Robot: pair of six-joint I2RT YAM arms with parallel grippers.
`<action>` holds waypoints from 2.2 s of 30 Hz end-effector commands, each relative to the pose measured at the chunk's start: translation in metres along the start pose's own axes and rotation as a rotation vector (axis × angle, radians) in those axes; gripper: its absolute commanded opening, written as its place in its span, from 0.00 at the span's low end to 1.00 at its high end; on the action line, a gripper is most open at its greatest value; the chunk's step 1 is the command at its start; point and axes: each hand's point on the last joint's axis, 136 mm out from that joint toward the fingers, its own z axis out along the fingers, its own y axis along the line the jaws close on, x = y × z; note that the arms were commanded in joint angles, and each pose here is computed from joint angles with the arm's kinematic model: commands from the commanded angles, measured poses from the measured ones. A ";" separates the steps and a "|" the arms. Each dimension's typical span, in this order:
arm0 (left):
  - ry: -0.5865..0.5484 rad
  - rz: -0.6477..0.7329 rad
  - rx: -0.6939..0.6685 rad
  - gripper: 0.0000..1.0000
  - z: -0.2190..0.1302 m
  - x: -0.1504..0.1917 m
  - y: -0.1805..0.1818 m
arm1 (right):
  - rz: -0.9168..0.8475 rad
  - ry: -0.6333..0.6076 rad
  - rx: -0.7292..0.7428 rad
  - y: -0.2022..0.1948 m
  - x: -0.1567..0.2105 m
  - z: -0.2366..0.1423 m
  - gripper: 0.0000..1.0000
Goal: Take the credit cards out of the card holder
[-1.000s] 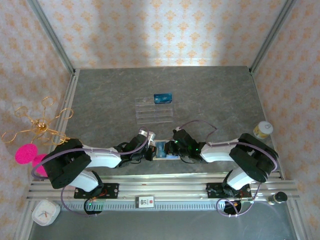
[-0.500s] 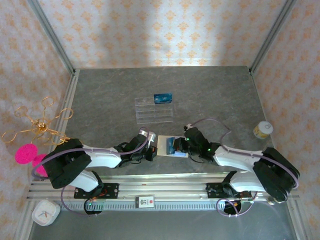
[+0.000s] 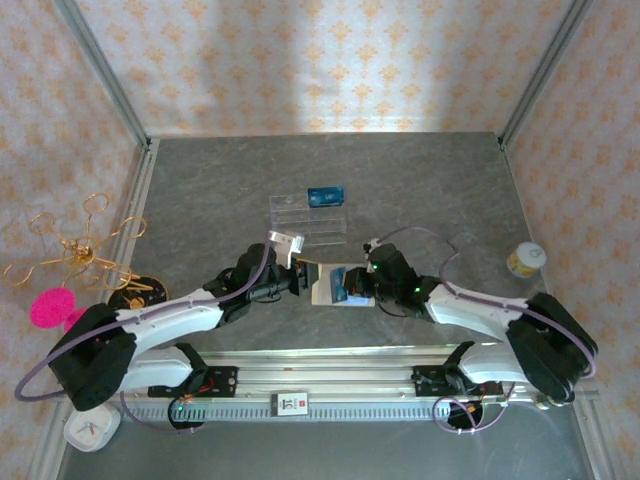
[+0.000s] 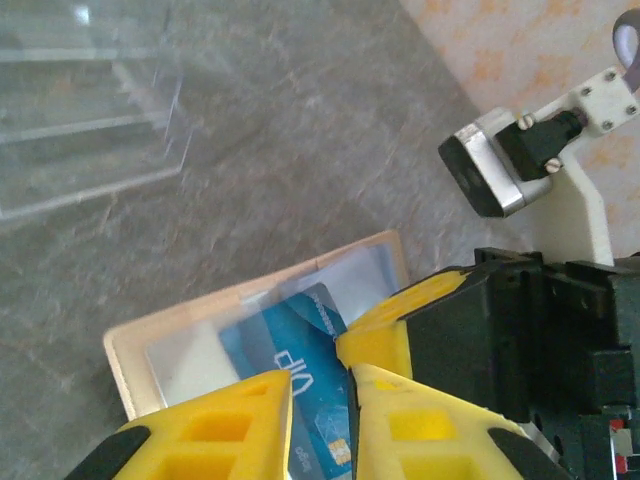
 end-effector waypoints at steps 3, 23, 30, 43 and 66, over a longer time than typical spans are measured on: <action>0.135 -0.083 -0.067 0.20 0.014 0.058 0.032 | 0.007 0.053 -0.023 0.002 0.023 0.015 0.00; 0.227 -0.089 -0.259 0.04 0.018 0.105 0.067 | -0.206 0.064 0.183 -0.014 0.028 0.020 0.00; 0.243 -0.110 -0.211 0.03 0.021 0.113 0.062 | -0.164 0.191 0.066 -0.013 0.045 0.018 0.00; 0.270 -0.097 -0.187 0.03 0.028 0.116 0.053 | -0.291 0.258 0.105 0.002 0.059 0.042 0.00; 0.295 -0.103 -0.184 0.00 0.024 0.128 0.058 | -0.018 0.097 0.089 -0.019 0.025 0.030 0.32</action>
